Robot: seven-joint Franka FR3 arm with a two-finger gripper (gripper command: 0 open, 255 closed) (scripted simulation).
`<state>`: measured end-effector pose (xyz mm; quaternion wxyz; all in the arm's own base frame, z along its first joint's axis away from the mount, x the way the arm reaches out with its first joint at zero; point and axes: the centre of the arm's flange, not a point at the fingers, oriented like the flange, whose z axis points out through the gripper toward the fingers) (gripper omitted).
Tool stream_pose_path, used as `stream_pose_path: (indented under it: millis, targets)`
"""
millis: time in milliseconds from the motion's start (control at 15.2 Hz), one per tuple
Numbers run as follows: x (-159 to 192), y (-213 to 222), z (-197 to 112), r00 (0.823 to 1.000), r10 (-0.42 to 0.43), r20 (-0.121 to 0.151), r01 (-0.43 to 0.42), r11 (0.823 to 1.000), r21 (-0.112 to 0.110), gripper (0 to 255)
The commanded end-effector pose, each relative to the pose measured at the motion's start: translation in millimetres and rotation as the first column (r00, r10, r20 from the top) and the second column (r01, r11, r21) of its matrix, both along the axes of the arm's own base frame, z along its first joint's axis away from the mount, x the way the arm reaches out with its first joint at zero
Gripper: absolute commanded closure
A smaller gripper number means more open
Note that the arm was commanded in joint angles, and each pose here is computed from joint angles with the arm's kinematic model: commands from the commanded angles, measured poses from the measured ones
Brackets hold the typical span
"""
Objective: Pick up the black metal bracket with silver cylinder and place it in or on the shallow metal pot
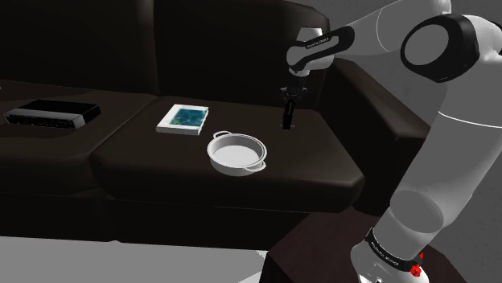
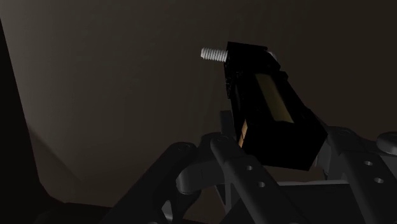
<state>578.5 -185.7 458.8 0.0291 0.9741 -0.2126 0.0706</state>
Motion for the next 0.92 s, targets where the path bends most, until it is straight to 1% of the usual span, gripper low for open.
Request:
stream_pose_path:
  millis: [0,462,858]
  targets:
    - [0.0,-0.1,-0.1,1.0,0.0,0.0,0.0,1.0,0.0,255]
    - [0.0,-0.1,-0.1,1.0,0.0,0.0,0.0,1.0,0.0,255]
    - [0.0,-0.1,31.6,1.0,0.0,0.0,0.0,1.0,0.0,255]
